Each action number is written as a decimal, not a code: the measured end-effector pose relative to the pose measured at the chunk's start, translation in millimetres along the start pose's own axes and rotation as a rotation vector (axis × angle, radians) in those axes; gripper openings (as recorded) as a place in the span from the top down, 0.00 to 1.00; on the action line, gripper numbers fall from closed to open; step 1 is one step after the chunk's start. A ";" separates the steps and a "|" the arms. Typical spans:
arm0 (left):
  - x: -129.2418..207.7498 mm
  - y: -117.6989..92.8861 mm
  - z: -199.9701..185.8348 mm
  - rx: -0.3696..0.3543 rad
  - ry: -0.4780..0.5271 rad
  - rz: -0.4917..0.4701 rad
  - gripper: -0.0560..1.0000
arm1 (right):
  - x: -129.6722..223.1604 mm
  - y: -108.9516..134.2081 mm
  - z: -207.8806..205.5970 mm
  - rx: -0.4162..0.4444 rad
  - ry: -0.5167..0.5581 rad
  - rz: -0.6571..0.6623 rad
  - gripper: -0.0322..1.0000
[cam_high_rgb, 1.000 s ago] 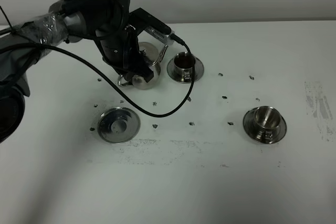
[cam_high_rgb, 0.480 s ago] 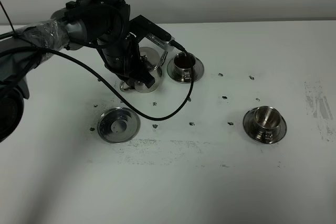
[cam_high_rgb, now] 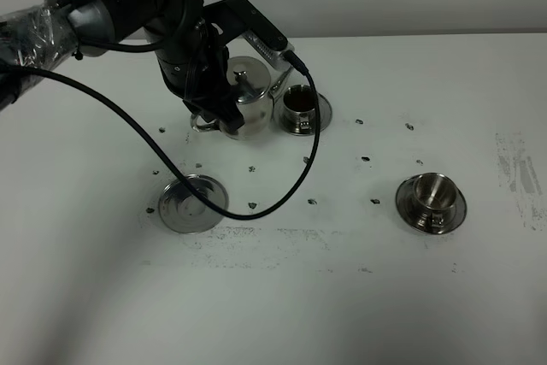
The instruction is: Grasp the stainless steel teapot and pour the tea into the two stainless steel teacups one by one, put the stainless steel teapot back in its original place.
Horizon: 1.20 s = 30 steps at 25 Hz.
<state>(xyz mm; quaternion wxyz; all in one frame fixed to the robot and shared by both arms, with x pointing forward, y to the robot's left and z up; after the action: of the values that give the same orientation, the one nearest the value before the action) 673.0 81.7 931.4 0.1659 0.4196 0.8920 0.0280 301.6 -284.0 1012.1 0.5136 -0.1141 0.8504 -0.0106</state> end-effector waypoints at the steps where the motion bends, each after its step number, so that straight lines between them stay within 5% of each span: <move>1: -0.8 -4.5 -1.7 0.009 0.002 0.035 0.77 | 0.0 0.0 0.0 0.000 0.000 0.000 0.43; 8: -17.6 -45.5 -6.9 0.068 -0.044 0.308 0.77 | 0.0 0.0 0.0 0.000 0.000 0.000 0.43; 19: -62.5 -52.1 -13.5 -0.070 -0.133 0.490 0.77 | 0.0 0.0 0.0 0.000 0.000 0.000 0.43; 30: -89.4 -84.4 14.9 -0.048 -0.119 0.689 0.77 | 0.0 0.0 0.0 0.000 0.000 0.000 0.43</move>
<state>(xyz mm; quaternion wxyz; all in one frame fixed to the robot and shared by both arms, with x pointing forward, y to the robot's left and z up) 668.3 -41.9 925.7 0.2083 0.6929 0.6858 0.0787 301.6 -284.0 1012.1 0.5136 -0.1141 0.8504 -0.0106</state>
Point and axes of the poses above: a point on each arm's last joint axis where the gripper is mounted, z pointing out along that axis toward the gripper, y along the wrist's bending axis when the last joint is at zero, x = y × z, the point moved 8 cm from there along z, pointing out along that axis toward the gripper, and after that the axes turned 5 degrees about -z, right-handed, at the moved point
